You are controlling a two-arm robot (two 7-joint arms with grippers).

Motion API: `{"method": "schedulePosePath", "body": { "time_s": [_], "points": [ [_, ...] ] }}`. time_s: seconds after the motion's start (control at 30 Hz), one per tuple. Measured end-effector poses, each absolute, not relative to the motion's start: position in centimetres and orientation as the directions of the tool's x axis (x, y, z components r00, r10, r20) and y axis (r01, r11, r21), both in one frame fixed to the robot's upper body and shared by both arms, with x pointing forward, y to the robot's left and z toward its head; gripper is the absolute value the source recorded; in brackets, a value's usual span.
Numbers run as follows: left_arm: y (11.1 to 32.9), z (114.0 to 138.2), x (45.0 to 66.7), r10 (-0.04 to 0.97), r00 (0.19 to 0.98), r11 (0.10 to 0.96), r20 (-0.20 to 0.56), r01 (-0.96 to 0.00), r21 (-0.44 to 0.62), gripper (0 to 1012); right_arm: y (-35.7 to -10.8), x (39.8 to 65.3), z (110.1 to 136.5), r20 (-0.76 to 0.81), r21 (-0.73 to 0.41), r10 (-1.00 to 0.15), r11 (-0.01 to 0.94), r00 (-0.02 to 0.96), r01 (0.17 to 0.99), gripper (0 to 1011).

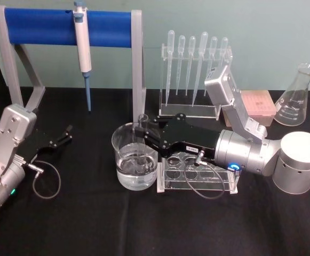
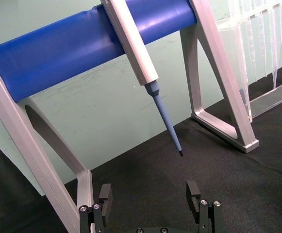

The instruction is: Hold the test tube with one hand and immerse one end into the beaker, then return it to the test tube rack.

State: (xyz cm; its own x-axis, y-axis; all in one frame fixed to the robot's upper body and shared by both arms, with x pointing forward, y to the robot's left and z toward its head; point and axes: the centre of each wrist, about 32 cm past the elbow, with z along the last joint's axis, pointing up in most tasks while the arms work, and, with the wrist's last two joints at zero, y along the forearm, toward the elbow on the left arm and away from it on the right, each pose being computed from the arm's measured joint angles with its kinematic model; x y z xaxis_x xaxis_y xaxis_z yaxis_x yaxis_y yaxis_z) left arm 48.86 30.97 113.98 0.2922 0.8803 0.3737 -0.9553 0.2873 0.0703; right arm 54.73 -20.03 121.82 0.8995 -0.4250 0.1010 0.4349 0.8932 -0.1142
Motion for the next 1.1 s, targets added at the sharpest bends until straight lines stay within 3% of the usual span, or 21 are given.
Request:
{"method": "schedulePosePath", "body": {
  "time_s": [1.1],
  "points": [
    [30.97,113.98,48.86,0.880,0.292,0.287,0.374,-0.955,0.070,1000,-20.03,54.73,121.82,0.101,-0.114,-0.425,0.893,0.900,0.435,241]
  ]
}}
